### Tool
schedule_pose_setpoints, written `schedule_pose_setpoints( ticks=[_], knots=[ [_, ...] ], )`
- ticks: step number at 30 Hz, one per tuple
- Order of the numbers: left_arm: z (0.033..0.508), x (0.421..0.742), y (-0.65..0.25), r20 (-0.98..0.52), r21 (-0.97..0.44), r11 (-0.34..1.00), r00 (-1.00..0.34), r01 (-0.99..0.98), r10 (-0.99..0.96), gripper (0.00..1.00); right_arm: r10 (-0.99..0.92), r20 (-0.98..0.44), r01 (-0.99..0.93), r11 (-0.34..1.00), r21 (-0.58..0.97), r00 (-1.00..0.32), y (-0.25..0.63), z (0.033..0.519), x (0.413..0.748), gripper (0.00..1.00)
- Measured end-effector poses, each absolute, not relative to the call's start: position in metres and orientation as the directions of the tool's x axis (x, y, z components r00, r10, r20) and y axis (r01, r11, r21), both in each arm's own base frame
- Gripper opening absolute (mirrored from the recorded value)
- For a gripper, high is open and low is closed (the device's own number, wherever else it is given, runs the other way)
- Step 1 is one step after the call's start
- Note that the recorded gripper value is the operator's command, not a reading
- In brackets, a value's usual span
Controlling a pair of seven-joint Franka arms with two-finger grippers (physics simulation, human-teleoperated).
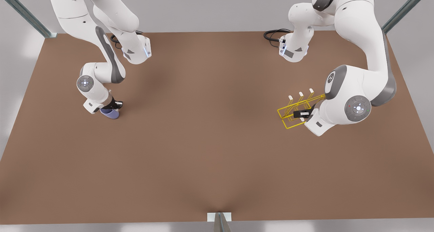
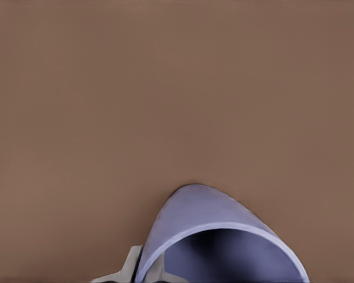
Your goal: Place the cup on the cup holder
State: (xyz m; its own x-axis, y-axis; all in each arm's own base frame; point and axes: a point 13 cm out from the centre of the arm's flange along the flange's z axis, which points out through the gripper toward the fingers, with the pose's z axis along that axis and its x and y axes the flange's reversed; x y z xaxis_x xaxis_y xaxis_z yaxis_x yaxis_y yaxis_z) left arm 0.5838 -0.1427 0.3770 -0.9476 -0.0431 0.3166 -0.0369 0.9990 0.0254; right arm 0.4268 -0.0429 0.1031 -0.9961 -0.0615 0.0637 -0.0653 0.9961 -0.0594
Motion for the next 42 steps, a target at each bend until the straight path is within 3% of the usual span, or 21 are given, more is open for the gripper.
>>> schedule_pose_setpoints(
  ticks=[11, 12, 15, 17, 19, 27, 33, 39, 42],
  knots=[
    [0.374, 0.583, -0.148, 0.319, 0.031, 0.999, -0.947, -0.039, -0.047, 1.00, -0.070, 0.037, -0.073, 0.993, -0.093, -0.997, -0.049, 0.133, 0.442, 0.21],
    [0.374, 0.583, -0.148, 0.319, 0.032, 0.999, -0.947, -0.040, -0.048, 1.00, -0.068, 0.024, -0.070, 0.993, -0.093, -0.997, -0.049, 0.142, 0.456, 0.21],
    [0.374, 0.583, -0.148, 0.319, 0.033, 0.999, -0.947, -0.042, -0.050, 1.00, -0.065, -0.046, -0.065, 0.998, -0.015, -0.997, -0.017, 0.178, 0.540, 0.21],
    [0.374, 0.583, -0.149, 0.318, 0.034, 0.998, -0.947, -0.043, -0.052, 1.00, -0.143, -0.089, -0.150, 0.986, 0.076, -0.986, 0.074, 0.196, 0.600, 0.21],
    [0.374, 0.583, -0.149, 0.318, 0.035, 0.998, -0.947, -0.044, -0.053, 1.00, -0.174, -0.093, -0.183, 0.978, 0.102, -0.980, 0.127, 0.206, 0.624, 0.21],
    [0.374, 0.582, -0.151, 0.318, 0.037, 0.998, -0.946, -0.047, -0.056, 1.00, -0.233, -0.008, -0.232, 0.962, 0.141, -0.972, 0.280, 0.199, 0.597, 0.21],
    [0.370, 0.580, -0.163, 0.321, 0.044, 0.998, -0.946, -0.038, -0.050, 1.00, -0.132, -0.012, -0.129, 0.943, 0.306, -0.991, 0.350, 0.231, 0.608, 0.21],
    [0.347, 0.576, -0.208, 0.324, 0.066, 0.996, -0.942, -0.067, -0.085, 1.00, -0.062, 0.081, -0.019, 0.890, 0.455, -0.995, 0.413, 0.191, 0.589, 0.21],
    [0.334, 0.588, -0.239, 0.295, 0.032, 0.983, -0.938, -0.181, -0.183, 1.00, -0.044, 0.100, 0.015, 0.855, 0.519, -0.994, 0.438, 0.187, 0.587, 0.21]
  ],
)
